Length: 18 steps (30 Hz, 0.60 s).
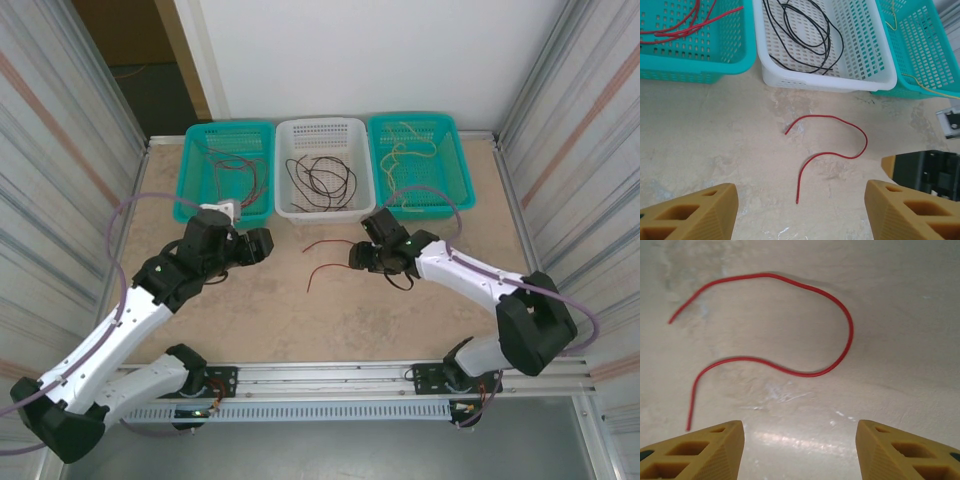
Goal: Untangle the cables
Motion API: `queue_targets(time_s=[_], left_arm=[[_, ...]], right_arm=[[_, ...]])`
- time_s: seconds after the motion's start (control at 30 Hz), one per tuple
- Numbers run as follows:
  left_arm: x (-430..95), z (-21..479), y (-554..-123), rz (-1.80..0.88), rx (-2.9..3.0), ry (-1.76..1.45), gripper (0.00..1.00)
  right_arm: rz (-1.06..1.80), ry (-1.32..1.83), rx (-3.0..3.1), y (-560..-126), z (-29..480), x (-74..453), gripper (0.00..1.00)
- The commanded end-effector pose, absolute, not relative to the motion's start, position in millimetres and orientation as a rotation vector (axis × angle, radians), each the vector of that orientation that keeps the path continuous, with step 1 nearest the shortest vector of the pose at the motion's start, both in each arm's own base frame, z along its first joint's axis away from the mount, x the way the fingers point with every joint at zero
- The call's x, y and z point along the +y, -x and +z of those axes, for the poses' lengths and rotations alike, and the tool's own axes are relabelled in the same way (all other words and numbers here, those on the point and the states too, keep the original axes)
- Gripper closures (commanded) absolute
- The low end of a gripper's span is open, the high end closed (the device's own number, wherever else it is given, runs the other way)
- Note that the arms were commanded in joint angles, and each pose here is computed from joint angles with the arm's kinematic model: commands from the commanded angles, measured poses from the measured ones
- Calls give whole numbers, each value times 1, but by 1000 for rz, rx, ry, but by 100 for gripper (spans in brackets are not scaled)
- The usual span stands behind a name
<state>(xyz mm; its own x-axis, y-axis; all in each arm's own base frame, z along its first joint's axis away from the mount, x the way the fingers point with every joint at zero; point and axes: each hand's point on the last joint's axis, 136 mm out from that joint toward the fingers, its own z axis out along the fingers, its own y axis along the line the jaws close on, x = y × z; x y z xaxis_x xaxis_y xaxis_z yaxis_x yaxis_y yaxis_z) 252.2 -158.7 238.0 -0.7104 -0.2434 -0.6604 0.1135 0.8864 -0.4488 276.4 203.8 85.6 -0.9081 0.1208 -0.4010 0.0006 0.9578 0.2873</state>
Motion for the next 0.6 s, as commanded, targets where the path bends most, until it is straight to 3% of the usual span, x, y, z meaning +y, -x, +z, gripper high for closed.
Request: queue_targets(time_s=[0.0, 0.33, 0.57], left_arm=[[-157, 245, -249, -639, 2270, 114, 32], [-154, 243, -245, -635, 2267, 113, 32], [-154, 244, -245, -640, 2264, 104, 32]], right_arm=[[348, -209, 2613, -299, 80, 204, 41], [204, -309, 2594, -336, 46, 197, 53], [173, -308, 2644, -332, 34, 197, 84]])
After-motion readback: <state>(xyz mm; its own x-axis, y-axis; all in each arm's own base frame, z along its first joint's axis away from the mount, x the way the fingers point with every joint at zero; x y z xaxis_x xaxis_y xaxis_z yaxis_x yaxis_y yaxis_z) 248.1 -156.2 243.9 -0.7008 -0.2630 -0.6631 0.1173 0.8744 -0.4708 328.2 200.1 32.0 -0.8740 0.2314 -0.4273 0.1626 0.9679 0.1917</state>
